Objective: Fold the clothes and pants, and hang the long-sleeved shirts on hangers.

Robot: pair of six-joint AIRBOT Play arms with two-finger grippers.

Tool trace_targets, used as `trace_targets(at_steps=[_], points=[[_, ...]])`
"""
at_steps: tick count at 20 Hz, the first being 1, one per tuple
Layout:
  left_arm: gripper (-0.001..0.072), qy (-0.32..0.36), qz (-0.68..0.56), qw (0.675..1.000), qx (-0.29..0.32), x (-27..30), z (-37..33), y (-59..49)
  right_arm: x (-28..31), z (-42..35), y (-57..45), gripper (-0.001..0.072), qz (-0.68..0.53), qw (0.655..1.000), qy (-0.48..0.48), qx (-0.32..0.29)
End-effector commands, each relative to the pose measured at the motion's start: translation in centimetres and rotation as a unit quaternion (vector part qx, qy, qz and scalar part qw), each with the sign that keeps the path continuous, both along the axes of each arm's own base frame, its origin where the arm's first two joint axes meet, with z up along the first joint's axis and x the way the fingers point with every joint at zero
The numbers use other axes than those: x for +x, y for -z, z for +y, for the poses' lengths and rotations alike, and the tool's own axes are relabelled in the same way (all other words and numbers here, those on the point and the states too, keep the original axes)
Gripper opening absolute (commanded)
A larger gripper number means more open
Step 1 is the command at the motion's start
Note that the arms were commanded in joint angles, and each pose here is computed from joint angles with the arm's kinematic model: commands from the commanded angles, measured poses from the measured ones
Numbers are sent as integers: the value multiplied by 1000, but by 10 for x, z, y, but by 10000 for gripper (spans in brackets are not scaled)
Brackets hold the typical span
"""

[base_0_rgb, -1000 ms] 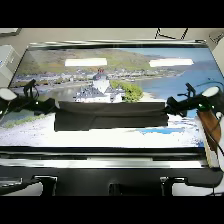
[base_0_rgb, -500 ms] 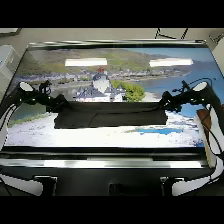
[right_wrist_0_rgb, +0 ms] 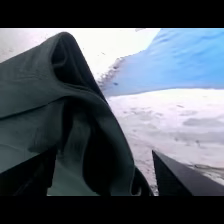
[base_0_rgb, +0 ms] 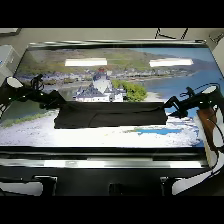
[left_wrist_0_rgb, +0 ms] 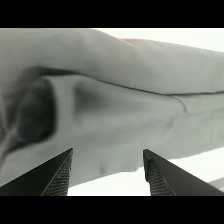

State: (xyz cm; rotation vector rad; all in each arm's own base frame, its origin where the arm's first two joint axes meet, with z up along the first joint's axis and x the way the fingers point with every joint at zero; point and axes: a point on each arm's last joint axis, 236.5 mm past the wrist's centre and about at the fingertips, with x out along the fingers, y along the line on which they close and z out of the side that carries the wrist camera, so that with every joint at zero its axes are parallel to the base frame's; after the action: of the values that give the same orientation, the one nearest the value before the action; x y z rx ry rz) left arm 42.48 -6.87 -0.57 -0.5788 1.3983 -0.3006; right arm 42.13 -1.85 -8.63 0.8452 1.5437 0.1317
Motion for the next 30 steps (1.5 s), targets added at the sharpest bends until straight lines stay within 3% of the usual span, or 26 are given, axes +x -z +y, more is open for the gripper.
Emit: trace_targets(at_steps=[1,2,3,5,6,7,8,10,11,15,18,25,28,30], points=[[491,22,-29,999,4,-4,-17,-24,0,24,19,703,15,999,-23,18],[491,29,-34,999,4,-5,-23,-28,4,33,23,676,10,999,-27,16],[490,36,-38,999,4,-7,-31,-32,8,39,24,549,4,999,-30,13],[490,52,-45,998,4,-9,-46,-35,12,53,19,63,-5,999,-35,21],[489,56,-49,997,4,-7,-57,-34,14,59,9,36,-15,998,-39,37],[474,59,-59,997,4,-4,-70,-33,14,68,-7,35,-33,996,-54,57],[380,60,-74,995,5,1,-84,-33,13,74,-25,35,-50,994,-66,71],[73,73,-115,991,4,10,-127,-28,8,85,-66,35,-81,990,-88,80],[26,81,-130,988,1,11,-156,-22,5,89,-88,35,-102,987,-98,75],[25,90,-90,992,-13,-19,-258,37,-25,122,-185,35,-190,969,-147,53],[25,77,-24,996,-31,-49,-298,77,-52,142,-247,35,-255,953,-158,37],[25,-63,58,972,-217,-83,-446,80,-82,179,-300,37,-305,940,-150,37],[22,-61,11,971,-233,-69,-462,60,-65,190,-276,37,-282,947,-151,39],[19,-15,-5,977,-211,-56,-436,60,-47,212,-258,36,-277,947,-156,56]])
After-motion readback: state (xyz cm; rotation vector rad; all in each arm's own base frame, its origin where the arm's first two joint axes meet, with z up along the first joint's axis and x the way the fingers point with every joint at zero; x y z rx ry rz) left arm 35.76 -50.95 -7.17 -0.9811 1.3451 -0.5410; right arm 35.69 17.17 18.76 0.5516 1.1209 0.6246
